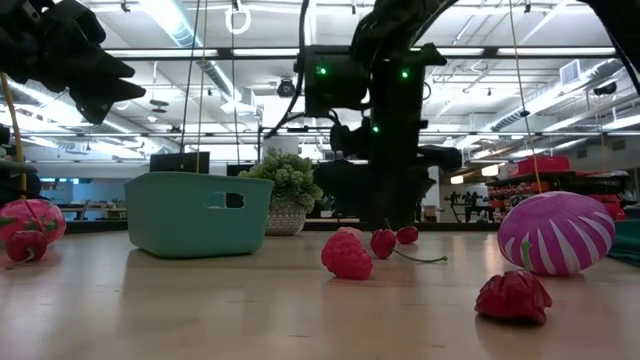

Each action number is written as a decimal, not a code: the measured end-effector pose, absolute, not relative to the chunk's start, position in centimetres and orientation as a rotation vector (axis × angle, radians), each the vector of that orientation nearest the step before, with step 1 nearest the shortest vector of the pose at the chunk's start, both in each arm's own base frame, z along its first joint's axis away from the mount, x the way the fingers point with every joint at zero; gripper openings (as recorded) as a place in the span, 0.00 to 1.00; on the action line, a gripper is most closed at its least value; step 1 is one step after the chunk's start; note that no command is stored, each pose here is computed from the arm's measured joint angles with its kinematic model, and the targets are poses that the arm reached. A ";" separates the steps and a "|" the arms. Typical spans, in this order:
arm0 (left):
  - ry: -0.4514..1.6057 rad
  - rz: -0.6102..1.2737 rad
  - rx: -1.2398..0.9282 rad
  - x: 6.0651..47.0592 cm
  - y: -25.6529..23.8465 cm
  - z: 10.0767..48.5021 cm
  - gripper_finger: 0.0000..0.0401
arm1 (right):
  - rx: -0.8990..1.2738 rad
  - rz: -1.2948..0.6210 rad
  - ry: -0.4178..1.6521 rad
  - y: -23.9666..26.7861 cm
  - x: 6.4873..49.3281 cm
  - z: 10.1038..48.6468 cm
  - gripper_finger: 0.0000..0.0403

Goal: Pick and placing Produce into tupperware
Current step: Put the red cherry into the green bin

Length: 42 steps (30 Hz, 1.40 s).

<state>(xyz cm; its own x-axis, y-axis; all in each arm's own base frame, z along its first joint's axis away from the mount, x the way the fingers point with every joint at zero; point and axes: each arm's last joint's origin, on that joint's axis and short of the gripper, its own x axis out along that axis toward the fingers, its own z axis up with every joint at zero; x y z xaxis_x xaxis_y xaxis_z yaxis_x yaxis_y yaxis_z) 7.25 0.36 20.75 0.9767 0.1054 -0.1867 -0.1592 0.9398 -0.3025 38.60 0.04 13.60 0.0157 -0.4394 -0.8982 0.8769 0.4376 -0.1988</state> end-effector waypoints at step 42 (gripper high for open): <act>0.169 0.136 -0.321 7.2 0.4 20.8 0.43 | 0.375 -0.553 0.590 3.0 43.8 20.0 0.02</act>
<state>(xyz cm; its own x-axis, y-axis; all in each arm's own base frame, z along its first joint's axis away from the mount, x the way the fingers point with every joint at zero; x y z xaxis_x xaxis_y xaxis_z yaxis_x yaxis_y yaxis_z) 7.25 0.37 20.75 0.9768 0.1057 -0.1864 -0.1593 0.9399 -0.3021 43.84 2.99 20.02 0.6940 -0.3791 -0.6121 0.5863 0.7910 0.1747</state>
